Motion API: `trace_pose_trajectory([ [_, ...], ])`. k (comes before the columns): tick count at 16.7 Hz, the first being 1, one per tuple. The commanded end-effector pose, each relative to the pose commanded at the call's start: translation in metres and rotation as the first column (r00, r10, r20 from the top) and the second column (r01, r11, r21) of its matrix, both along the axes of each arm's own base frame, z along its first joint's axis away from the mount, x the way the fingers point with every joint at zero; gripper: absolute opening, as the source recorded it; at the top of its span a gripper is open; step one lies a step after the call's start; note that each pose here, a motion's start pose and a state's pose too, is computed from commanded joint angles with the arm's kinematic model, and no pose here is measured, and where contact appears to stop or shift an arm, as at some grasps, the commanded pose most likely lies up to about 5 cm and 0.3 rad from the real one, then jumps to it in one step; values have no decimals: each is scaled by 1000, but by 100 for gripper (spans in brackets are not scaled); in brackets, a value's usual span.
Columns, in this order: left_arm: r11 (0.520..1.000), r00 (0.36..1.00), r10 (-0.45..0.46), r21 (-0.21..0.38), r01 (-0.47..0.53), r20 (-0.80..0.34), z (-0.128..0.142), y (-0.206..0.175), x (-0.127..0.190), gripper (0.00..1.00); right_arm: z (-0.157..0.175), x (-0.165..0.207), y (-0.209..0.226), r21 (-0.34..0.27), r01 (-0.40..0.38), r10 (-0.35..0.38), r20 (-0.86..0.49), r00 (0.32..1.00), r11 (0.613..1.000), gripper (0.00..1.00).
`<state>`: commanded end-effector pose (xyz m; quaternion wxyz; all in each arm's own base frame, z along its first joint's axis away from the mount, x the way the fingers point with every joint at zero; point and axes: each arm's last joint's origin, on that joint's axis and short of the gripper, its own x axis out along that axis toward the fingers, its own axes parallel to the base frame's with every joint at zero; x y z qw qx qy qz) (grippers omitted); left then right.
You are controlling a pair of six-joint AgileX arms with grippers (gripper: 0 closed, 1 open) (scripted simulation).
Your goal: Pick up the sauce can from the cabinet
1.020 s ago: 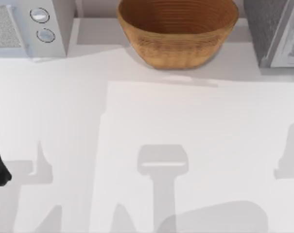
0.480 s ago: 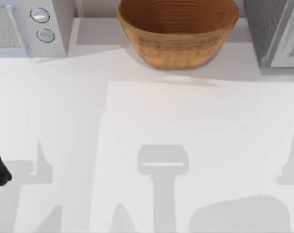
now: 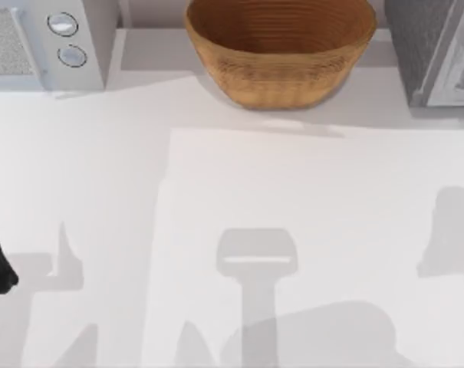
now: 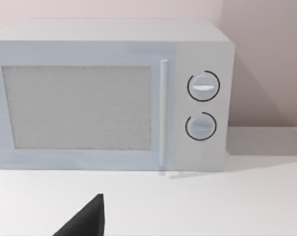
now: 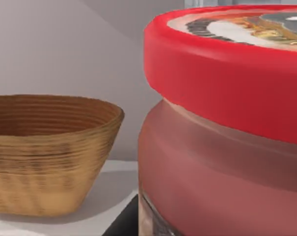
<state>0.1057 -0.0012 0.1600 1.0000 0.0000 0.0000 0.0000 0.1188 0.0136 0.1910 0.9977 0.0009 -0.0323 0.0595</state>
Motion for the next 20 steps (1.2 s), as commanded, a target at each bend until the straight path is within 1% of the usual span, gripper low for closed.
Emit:
trace_pose_trajectory([
  [5,1000,1000,0,0,0,0,0,0,0,100,23,34,31,-1,-153,153,19,988,988,0],
  [9,1000,1000,0,0,0,0,0,0,0,100,22,70,76,-3,-289,289,9,957,957,0],
  [11,1000,1000,0,0,0,0,0,0,0,100,11,86,104,-4,-355,355,0,935,935,0],
  [14,1000,1000,0,0,0,0,0,0,0,100,-15,100,147,-5,-444,444,-17,896,896,0],
  [17,1000,1000,0,0,0,0,0,0,0,100,-49,103,184,-5,-516,516,-35,856,857,0],
  [20,1000,1000,0,0,0,0,0,0,0,100,-81,98,210,-6,-567,566,-51,823,824,0],
])
